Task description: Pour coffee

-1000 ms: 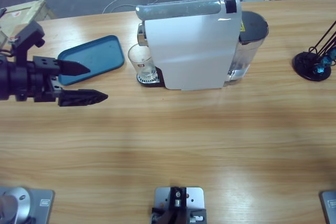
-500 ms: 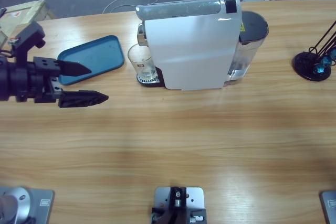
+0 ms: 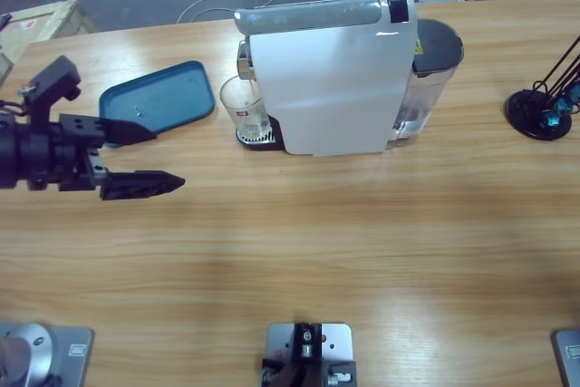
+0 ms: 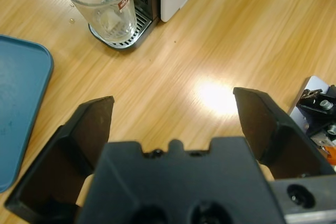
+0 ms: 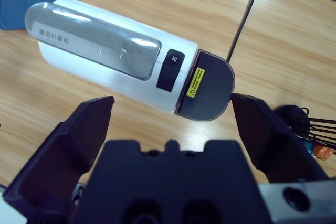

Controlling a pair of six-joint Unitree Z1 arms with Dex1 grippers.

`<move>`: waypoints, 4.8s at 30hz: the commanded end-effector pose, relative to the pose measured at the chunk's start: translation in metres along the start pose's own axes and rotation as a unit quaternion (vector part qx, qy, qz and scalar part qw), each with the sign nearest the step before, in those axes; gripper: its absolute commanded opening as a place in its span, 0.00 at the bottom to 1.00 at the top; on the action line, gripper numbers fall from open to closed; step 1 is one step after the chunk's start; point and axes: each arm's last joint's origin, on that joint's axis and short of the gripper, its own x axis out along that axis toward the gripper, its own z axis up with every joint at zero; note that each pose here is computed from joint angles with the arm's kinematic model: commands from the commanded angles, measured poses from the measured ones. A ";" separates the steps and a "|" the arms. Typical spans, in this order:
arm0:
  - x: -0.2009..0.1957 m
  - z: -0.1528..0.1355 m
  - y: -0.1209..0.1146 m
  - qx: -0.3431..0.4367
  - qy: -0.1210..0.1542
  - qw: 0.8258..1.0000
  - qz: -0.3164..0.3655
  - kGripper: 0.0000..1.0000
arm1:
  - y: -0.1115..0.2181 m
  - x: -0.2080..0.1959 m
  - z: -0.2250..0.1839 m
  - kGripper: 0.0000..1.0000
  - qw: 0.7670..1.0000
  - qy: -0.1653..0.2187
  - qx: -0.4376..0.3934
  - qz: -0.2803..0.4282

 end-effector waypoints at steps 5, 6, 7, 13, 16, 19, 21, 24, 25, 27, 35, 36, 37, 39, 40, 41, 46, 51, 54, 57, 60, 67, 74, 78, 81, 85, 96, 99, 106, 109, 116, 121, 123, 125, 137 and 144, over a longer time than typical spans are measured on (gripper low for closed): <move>-0.028 -0.017 -0.014 0.005 -0.033 0.999 0.010 0.99 | -0.014 -0.058 -0.088 1.00 0.999 -0.037 0.002 0.025; -0.029 -0.017 -0.015 0.006 -0.035 0.999 0.010 0.99 | -0.018 -0.060 -0.097 1.00 0.999 -0.041 0.002 0.026; -0.030 -0.017 -0.015 0.006 -0.035 0.999 0.009 0.99 | -0.022 -0.058 -0.107 1.00 0.999 -0.045 0.003 0.029; -0.028 -0.019 -0.014 0.017 -0.030 0.999 0.017 0.99 | -0.045 -0.025 -0.175 1.00 0.999 -0.038 -0.011 0.012; -0.025 -0.021 -0.014 0.015 -0.022 1.000 0.012 0.99 | -0.048 -0.023 -0.188 1.00 0.996 -0.070 -0.031 0.045; -0.025 -0.025 -0.015 0.012 -0.019 1.000 0.009 0.99 | -0.049 -0.016 -0.197 1.00 0.988 -0.120 -0.066 0.071; -0.026 -0.027 -0.017 0.013 -0.022 1.000 0.009 0.99 | -0.051 -0.017 -0.201 1.00 0.984 -0.125 -0.103 0.067; -0.027 -0.029 -0.016 0.013 -0.020 1.000 0.016 0.99 | -0.054 -0.018 -0.207 1.00 0.982 -0.126 -0.122 0.077; -0.026 -0.030 -0.016 0.012 -0.015 1.000 0.015 0.99 | -0.054 -0.018 -0.211 1.00 0.981 -0.122 -0.124 0.082; -0.026 -0.032 -0.017 0.009 -0.009 1.000 0.013 0.99 | -0.055 -0.018 -0.216 1.00 0.980 -0.117 -0.125 0.098; -0.027 -0.032 -0.018 0.010 -0.010 1.000 0.012 0.99 | -0.054 -0.031 -0.225 1.00 0.963 -0.115 -0.134 0.202; -0.027 -0.032 -0.018 0.010 -0.011 1.000 0.012 0.99 | -0.054 -0.031 -0.225 1.00 0.962 -0.111 -0.133 0.213; -0.028 -0.032 -0.018 0.011 -0.011 1.000 0.013 0.99 | -0.054 -0.030 -0.225 1.00 0.961 -0.108 -0.133 0.218; -0.028 -0.032 -0.018 0.011 -0.012 1.000 0.014 0.99 | -0.053 -0.027 -0.224 1.00 0.961 -0.103 -0.138 0.215; -0.028 -0.031 -0.018 0.011 -0.012 1.000 0.013 0.99 | -0.053 -0.025 -0.223 1.00 0.962 -0.101 -0.140 0.211; -0.028 -0.031 -0.018 0.011 -0.012 1.000 0.012 0.99 | -0.053 -0.023 -0.222 1.00 0.963 -0.100 -0.143 0.204; -0.026 -0.035 -0.018 0.008 -0.007 1.000 0.009 0.99 | -0.055 -0.019 -0.220 1.00 0.967 -0.099 -0.140 0.186; -0.020 -0.033 -0.016 0.007 -0.002 1.000 0.007 0.99 | -0.056 -0.018 -0.220 1.00 0.969 -0.100 -0.139 0.178; -0.015 -0.031 -0.014 0.005 0.005 1.000 0.005 0.99 | -0.055 -0.021 -0.218 1.00 0.968 -0.105 -0.138 0.180; -0.012 -0.029 -0.013 0.004 0.008 1.000 0.005 0.99 | -0.056 -0.018 -0.220 1.00 0.969 -0.099 -0.136 0.179; -0.009 -0.028 -0.011 0.004 0.010 1.000 0.007 0.99 | -0.057 -0.017 -0.224 1.00 0.970 -0.095 -0.134 0.178; -0.001 -0.025 -0.008 0.002 0.022 1.000 0.007 0.99 | -0.056 -0.017 -0.222 1.00 0.971 -0.099 -0.130 0.177; 0.004 -0.022 -0.006 0.000 0.029 1.000 0.007 0.99 | -0.055 -0.013 -0.222 1.00 0.971 -0.099 -0.130 0.177; 0.004 -0.020 -0.006 0.001 0.022 1.000 0.004 0.99 | -0.055 -0.011 -0.221 1.00 0.971 -0.098 -0.129 0.177; 0.003 -0.019 -0.006 0.003 0.017 1.000 0.003 0.99 | -0.054 -0.010 -0.220 1.00 0.971 -0.098 -0.129 0.177; 0.000 -0.019 -0.007 0.004 0.010 1.000 0.004 0.99 | -0.054 -0.011 -0.220 1.00 0.970 -0.101 -0.129 0.177; -0.007 -0.016 -0.008 0.009 -0.004 1.000 0.013 0.99 | -0.056 -0.013 -0.222 1.00 0.970 -0.104 -0.128 0.178; -0.008 -0.015 -0.008 0.010 -0.006 1.000 0.014 0.99 | -0.056 -0.013 -0.223 1.00 0.970 -0.103 -0.127 0.178; -0.009 -0.013 -0.008 0.012 -0.012 1.000 0.015 0.99 | -0.056 -0.013 -0.223 1.00 0.971 -0.103 -0.124 0.178; -0.009 -0.007 -0.006 0.014 -0.017 1.000 0.018 0.99 | -0.056 -0.012 -0.223 1.00 0.971 -0.102 -0.124 0.177; -0.006 -0.002 -0.001 0.005 -0.021 0.999 0.048 0.99 | -0.058 -0.016 -0.226 1.00 0.972 -0.106 -0.122 0.171; -0.007 0.014 0.015 0.018 -0.051 0.994 0.092 0.99 | -0.058 -0.019 -0.223 1.00 0.971 -0.112 -0.120 0.173; -0.001 0.022 0.035 0.010 -0.042 0.992 0.117 0.99 | -0.057 -0.019 -0.221 1.00 0.971 -0.112 -0.120 0.173; 0.008 0.026 0.050 0.006 -0.028 0.992 0.125 0.99 | -0.057 -0.018 -0.220 1.00 0.971 -0.111 -0.119 0.173; 0.069 0.031 0.076 0.099 -0.036 0.993 0.043 0.98 | -0.053 -0.014 -0.213 1.00 0.974 -0.098 -0.110 0.172; 0.097 0.031 0.080 0.119 -0.082 0.989 -0.022 0.99 | -0.050 -0.015 -0.207 1.00 0.975 -0.089 -0.111 0.173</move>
